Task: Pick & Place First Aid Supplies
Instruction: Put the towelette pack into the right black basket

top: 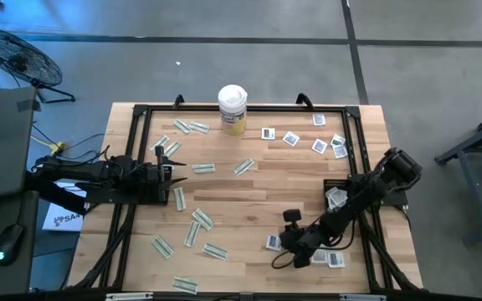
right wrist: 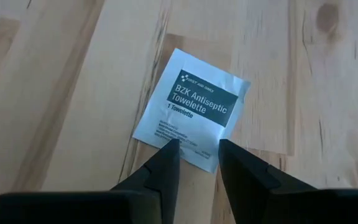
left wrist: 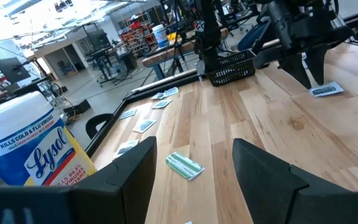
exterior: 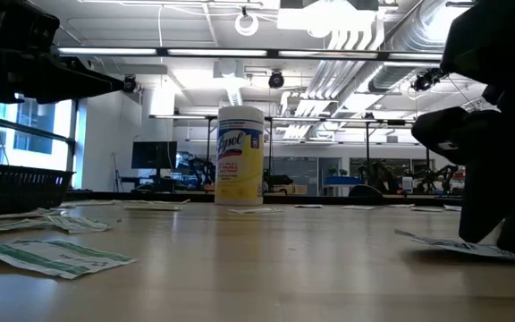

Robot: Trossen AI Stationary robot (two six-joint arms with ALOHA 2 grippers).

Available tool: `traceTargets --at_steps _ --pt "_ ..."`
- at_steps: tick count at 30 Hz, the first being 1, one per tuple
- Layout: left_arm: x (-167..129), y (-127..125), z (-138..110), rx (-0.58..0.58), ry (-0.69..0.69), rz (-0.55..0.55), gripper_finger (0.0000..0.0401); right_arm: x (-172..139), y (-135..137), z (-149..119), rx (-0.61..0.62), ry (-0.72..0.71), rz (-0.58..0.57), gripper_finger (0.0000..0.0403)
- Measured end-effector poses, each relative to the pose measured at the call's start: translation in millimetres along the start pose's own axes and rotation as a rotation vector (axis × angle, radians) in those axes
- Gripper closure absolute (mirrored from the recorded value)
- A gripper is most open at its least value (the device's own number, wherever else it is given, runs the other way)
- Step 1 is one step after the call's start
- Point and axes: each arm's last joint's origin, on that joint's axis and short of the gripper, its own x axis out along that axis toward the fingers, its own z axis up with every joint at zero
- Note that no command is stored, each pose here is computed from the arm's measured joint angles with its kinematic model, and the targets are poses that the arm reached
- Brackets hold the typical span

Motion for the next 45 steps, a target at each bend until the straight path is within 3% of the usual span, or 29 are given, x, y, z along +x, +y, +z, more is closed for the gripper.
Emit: traceTargets --at_steps 8,16,23,26,31,35,39,45 --pt "0.0 0.0 0.0 0.000 0.000 0.000 0.0195 10.0 -8.5 -8.6 0.060 0.112 -0.027 0.0356" --pt "0.0 0.0 0.0 0.000 0.000 0.000 0.0195 11.4 -9.7 -9.0 0.056 0.106 -0.043 0.0399" --pt "0.0 0.0 0.0 0.000 0.000 0.000 0.0195 -27.3 -11.9 -2.4 0.065 0.089 0.001 0.0400" --pt "0.0 0.0 0.0 0.000 0.000 0.000 0.0195 -60.2 -19.6 2.9 0.177 0.076 -0.026 0.0400" --pt "0.0 0.0 0.0 0.000 0.000 0.000 0.0195 -114.5 -44.1 -11.0 0.399 0.159 -0.132 0.0398" --pt "0.0 0.0 0.0 0.000 0.000 0.000 0.0195 -149.7 -63.2 -32.5 0.540 0.314 -0.211 0.0401" --pt "0.0 0.0 0.0 0.000 0.000 0.000 0.0195 -168.7 -74.1 -48.5 0.678 0.457 -0.287 0.0399" --pt "0.0 0.0 0.0 0.000 0.000 0.000 0.0195 -165.7 -73.1 -52.7 0.725 0.548 -0.343 0.0401"
